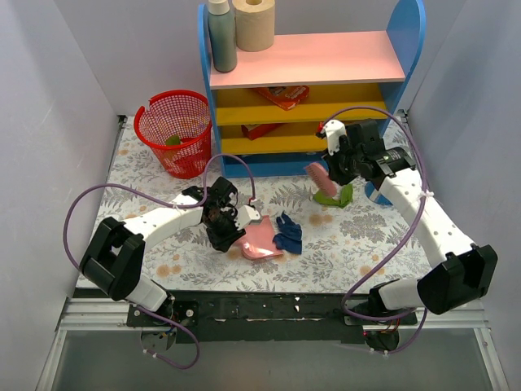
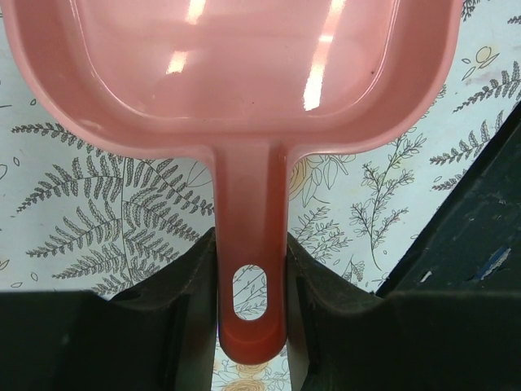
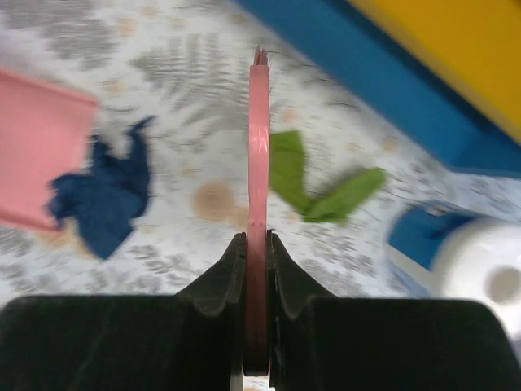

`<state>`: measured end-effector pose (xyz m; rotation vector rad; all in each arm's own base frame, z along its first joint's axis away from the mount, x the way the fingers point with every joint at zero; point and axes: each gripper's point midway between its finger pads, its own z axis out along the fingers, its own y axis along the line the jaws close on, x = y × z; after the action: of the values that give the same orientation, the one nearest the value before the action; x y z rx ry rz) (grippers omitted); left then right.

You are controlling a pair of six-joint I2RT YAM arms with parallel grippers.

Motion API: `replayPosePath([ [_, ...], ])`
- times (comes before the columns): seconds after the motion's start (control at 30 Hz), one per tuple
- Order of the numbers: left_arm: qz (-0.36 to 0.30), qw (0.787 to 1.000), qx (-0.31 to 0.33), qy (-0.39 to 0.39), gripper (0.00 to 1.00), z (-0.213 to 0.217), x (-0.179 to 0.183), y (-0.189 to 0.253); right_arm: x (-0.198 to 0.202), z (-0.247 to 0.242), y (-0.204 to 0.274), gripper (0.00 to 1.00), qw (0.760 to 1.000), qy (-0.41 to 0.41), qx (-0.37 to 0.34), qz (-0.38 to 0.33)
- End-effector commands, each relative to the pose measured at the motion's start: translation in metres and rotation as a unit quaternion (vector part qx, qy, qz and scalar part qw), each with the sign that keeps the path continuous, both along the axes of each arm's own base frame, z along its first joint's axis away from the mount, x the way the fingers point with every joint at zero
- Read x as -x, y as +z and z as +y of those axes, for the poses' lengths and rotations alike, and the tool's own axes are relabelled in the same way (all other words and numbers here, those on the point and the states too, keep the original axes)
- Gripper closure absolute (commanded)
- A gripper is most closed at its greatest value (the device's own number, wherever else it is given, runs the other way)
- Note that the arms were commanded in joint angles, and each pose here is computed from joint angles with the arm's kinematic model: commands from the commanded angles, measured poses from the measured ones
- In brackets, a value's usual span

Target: Sweep away the paper scraps from the table

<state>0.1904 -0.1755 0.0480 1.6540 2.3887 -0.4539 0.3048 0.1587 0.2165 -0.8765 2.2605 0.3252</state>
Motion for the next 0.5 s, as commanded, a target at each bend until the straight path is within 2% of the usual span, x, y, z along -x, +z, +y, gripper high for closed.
replayPosePath([
  [0.0,-0.009,1.0,0.017,-0.002,1.0,-0.01,-0.005,0.012,-0.052,-0.067,0.024,0.99,0.975,-0.13,0.128,-0.125],
  [0.1,-0.008,1.0,0.016,-0.002,1.0,-0.011,-0.006,0.012,-0.066,-0.089,0.017,0.99,0.958,-0.158,0.189,-0.149],
  [0.27,-0.008,1.0,0.016,-0.004,1.0,-0.013,-0.007,0.012,-0.06,-0.102,-0.023,0.99,0.951,-0.149,0.24,-0.123],
  [0.33,-0.008,1.0,0.016,-0.003,1.0,-0.013,-0.009,0.012,-0.049,-0.101,-0.043,0.99,0.956,-0.136,0.242,-0.095],
  [0.47,-0.005,1.0,0.015,-0.003,1.0,-0.014,-0.008,0.011,-0.023,-0.061,-0.064,0.99,0.986,-0.076,0.147,-0.03],
])
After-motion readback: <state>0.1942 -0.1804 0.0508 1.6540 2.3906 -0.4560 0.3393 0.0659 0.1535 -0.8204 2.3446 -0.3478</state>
